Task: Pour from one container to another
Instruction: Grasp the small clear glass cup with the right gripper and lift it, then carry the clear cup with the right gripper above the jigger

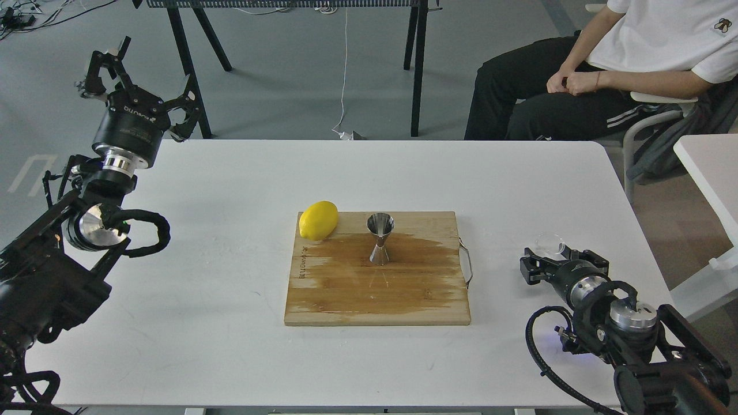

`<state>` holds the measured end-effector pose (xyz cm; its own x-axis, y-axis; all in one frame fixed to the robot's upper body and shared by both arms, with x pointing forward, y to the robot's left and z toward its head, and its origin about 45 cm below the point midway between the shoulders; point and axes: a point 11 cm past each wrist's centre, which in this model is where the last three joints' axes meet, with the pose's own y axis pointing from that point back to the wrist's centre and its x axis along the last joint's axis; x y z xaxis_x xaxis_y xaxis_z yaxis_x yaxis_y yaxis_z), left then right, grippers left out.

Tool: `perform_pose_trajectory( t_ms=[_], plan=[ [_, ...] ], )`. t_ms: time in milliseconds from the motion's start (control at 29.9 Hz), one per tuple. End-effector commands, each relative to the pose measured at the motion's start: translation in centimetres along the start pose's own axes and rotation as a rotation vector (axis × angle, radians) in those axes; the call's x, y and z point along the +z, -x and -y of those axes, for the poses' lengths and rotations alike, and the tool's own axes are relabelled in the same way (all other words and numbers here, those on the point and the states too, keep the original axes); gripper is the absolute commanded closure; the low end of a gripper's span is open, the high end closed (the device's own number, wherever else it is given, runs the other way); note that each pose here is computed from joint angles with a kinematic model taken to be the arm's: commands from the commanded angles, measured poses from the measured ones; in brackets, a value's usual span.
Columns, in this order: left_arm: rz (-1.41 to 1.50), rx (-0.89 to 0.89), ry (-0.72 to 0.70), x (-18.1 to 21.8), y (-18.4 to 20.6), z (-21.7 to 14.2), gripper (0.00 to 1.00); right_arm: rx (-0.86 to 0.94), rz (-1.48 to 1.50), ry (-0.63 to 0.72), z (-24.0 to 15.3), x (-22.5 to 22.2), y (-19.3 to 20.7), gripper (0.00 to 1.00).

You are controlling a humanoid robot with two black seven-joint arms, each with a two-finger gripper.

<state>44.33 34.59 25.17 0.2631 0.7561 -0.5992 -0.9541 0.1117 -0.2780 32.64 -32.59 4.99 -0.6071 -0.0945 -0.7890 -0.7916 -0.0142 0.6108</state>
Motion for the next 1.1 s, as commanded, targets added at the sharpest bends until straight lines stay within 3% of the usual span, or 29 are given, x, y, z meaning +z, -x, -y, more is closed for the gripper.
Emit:
perform_pose_trajectory(
  t_ms=[0, 268, 468, 669, 870, 1071],
  plan=[
    [0.002, 0.001, 0.0, 0.0, 0.0, 0.0, 0.0, -0.002, 0.006, 0.004, 0.1, 0.3, 0.0, 0.5],
    [0.004, -0.003, 0.003, 0.2, 0.1, 0.2, 0.0, 0.001, 0.0, 0.036, 0.1, 0.9, -0.4, 0.65],
    [0.007, -0.002, 0.004, 0.3, 0.1, 0.2, 0.0, -0.084, -0.028, 0.087, 0.0, 2.4, 1.0, 0.69],
    [0.017, 0.0, 0.002, 0.6, -0.1, 0.1, 0.0, -0.206, -0.09, 0.146, -1.4, 4.0, 6.4, 0.72],
    [0.018, 0.0, -0.002, 0.5, -0.2, 0.1, 0.0, -0.276, -0.343, 0.183, -2.5, 7.8, 12.9, 0.72],
    [0.023, 0.004, 0.002, 0.8, -0.4, 0.0, 0.0, -0.323, -0.624, 0.189, -2.6, 12.0, 15.5, 0.73]
  ],
)
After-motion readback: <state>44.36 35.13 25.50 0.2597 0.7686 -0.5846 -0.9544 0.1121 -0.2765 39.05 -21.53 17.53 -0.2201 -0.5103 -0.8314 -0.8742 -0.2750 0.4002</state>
